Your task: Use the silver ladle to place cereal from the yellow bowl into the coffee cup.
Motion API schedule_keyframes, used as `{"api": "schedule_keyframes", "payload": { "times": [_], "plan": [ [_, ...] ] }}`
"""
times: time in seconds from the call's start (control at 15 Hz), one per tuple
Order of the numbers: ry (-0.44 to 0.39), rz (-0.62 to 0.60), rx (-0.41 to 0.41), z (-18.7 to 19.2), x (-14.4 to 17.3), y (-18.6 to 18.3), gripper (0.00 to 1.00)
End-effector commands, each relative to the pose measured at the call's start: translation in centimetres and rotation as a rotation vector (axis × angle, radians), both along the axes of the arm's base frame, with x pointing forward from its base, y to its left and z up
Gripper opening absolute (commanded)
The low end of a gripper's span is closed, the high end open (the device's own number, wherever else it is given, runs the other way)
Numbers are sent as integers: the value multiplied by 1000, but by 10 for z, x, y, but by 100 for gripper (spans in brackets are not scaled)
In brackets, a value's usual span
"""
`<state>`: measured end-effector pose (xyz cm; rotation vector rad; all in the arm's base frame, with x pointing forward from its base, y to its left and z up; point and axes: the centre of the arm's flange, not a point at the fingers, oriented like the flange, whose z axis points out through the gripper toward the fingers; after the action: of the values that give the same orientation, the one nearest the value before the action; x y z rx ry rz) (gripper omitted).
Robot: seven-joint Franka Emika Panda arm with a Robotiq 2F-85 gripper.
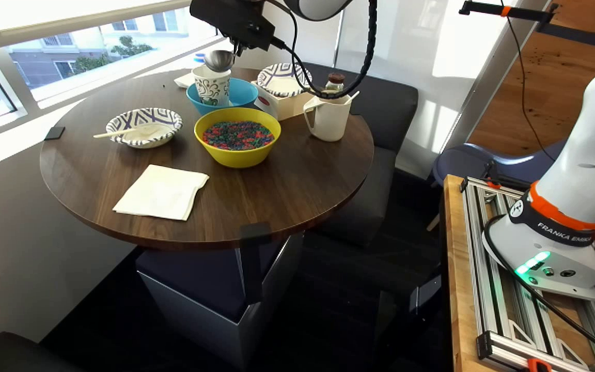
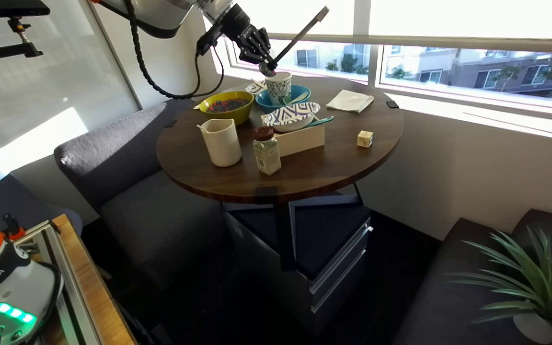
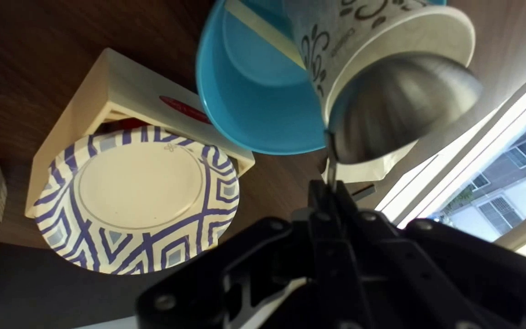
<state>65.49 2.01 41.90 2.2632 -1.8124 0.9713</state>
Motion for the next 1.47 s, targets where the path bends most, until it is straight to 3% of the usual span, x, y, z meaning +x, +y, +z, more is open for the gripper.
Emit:
{"api": "schedule_keyframes", "payload": {
  "times": [0.0,0.6,1.4],
  "plan": [
    [17,-4,75,3,8,-10,1],
    [65,-48,259,10,16,-31,1],
    [119,-61,440,8,29,-53,1]
  ]
}}
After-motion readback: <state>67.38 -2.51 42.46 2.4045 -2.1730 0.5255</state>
